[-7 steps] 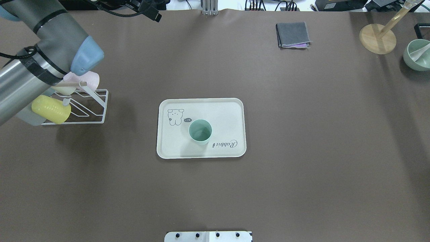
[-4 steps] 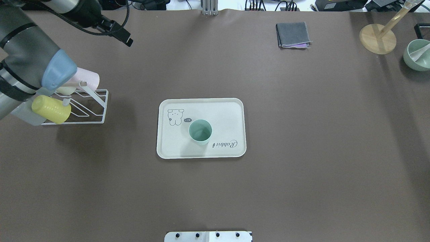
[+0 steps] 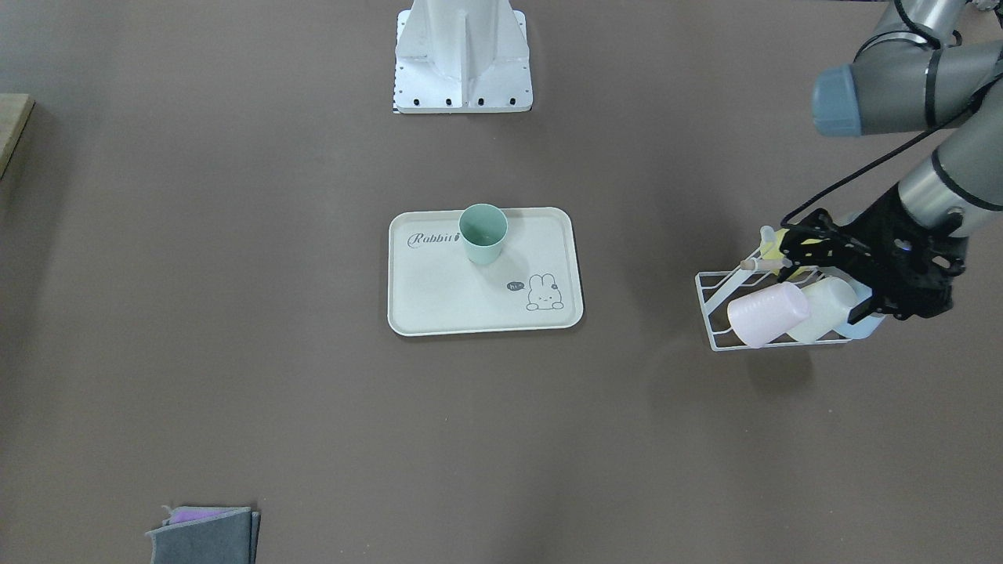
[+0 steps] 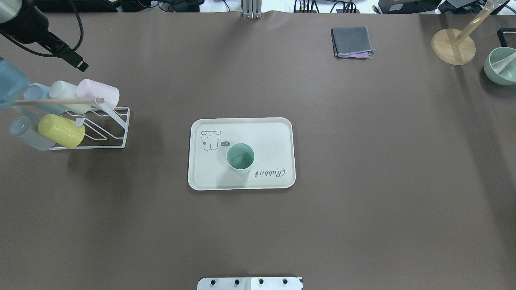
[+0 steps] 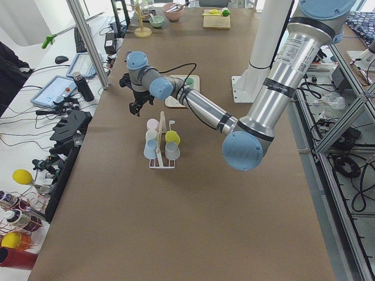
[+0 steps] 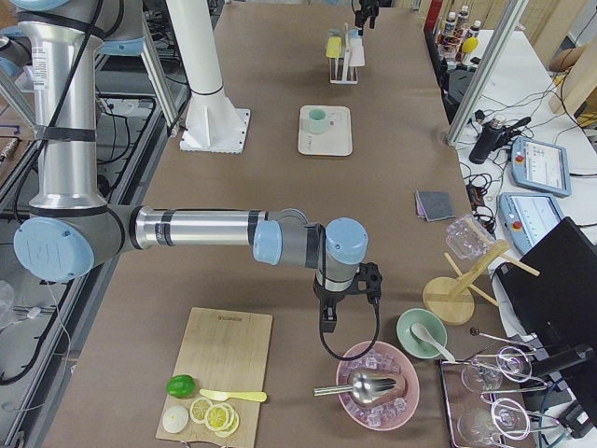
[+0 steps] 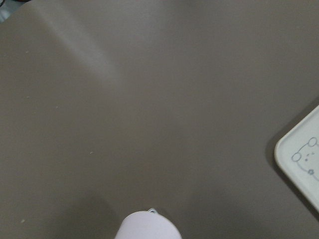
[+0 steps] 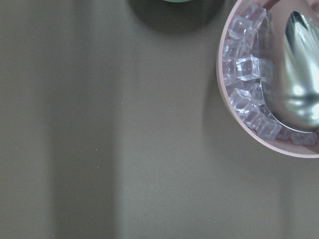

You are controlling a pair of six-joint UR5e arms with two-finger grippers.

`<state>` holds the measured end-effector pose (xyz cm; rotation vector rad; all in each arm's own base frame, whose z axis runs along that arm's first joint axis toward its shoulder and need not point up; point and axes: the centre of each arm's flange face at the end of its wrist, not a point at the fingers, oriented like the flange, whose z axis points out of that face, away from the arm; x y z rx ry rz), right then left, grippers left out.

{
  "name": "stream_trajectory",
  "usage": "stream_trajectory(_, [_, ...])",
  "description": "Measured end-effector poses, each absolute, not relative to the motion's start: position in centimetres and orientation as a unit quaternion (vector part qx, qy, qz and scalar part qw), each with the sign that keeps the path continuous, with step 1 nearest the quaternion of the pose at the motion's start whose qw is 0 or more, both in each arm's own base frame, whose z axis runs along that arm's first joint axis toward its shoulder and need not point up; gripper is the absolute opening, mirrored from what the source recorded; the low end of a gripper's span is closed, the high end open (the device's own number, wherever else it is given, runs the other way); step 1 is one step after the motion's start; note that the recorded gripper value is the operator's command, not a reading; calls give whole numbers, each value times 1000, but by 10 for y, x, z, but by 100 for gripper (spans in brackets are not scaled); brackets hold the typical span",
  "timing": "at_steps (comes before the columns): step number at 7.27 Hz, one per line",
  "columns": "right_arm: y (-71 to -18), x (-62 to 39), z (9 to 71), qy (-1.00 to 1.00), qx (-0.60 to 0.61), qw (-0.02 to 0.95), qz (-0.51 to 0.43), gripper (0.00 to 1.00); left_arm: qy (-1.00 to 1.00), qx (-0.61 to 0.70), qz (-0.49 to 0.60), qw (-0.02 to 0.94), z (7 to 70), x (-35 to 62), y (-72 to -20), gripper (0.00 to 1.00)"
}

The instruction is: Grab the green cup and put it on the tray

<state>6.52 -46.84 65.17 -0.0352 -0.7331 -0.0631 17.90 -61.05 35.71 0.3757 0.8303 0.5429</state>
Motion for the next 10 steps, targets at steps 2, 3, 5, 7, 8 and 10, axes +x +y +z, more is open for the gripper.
stream_trajectory(2, [-468, 65, 652, -358, -18, 933, -31, 100, 371, 134, 241, 887, 389, 116, -616, 98])
stream_trajectory(3, [-468, 65, 652, -359, -18, 933, -31, 100, 366, 99, 205, 902, 407, 73, -614, 98])
stream_trajectory(5, [-468, 65, 653, -359, -18, 933, -30, 100, 359, 50, 152, 920, 452, -4, -596, 98])
stream_trajectory(7, [-468, 65, 653, -359, -19, 933, -30, 100, 364, 10, 106, 925, 525, -62, -550, 98])
stream_trajectory(8, [-468, 65, 653, -359, -19, 933, -30, 100, 368, -2, 111, 923, 561, -73, -526, 98])
stream_trajectory(10, [-467, 65, 654, -359, -19, 933, -30, 100, 374, -18, 131, 918, 613, -76, -499, 98])
